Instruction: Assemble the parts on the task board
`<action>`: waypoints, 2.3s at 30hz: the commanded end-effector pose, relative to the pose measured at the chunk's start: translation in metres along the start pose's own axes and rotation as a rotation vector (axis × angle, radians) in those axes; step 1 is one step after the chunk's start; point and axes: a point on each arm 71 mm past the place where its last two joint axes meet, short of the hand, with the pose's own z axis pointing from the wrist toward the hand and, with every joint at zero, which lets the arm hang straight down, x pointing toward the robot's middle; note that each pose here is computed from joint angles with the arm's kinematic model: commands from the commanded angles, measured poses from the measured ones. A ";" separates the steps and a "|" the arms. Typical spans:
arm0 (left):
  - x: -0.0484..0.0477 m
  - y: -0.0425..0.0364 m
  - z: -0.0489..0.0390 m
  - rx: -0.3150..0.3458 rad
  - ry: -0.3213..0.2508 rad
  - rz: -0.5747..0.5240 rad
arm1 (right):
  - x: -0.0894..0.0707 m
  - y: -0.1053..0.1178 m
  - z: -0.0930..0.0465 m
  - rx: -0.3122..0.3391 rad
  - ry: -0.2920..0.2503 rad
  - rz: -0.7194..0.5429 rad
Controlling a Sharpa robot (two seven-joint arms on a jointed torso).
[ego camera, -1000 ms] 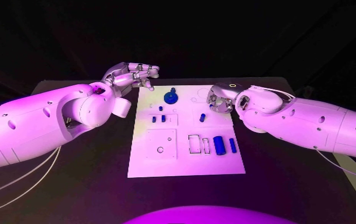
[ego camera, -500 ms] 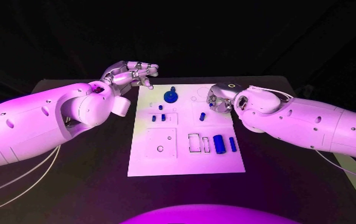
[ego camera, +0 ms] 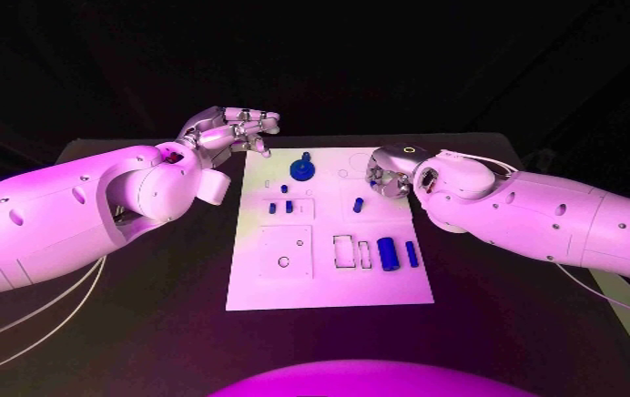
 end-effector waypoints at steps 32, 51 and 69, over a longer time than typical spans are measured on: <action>-0.0015 0.0010 0.0008 -0.017 0.018 0.001 | -0.025 0.003 -0.026 -0.029 -0.108 0.112; 0.0054 0.0022 0.0063 -0.015 0.036 -0.003 | -0.028 0.121 -0.038 -0.330 -0.105 0.185; 0.0124 0.0020 0.0082 -0.012 0.045 -0.005 | 0.028 0.158 -0.028 -0.380 -0.006 0.230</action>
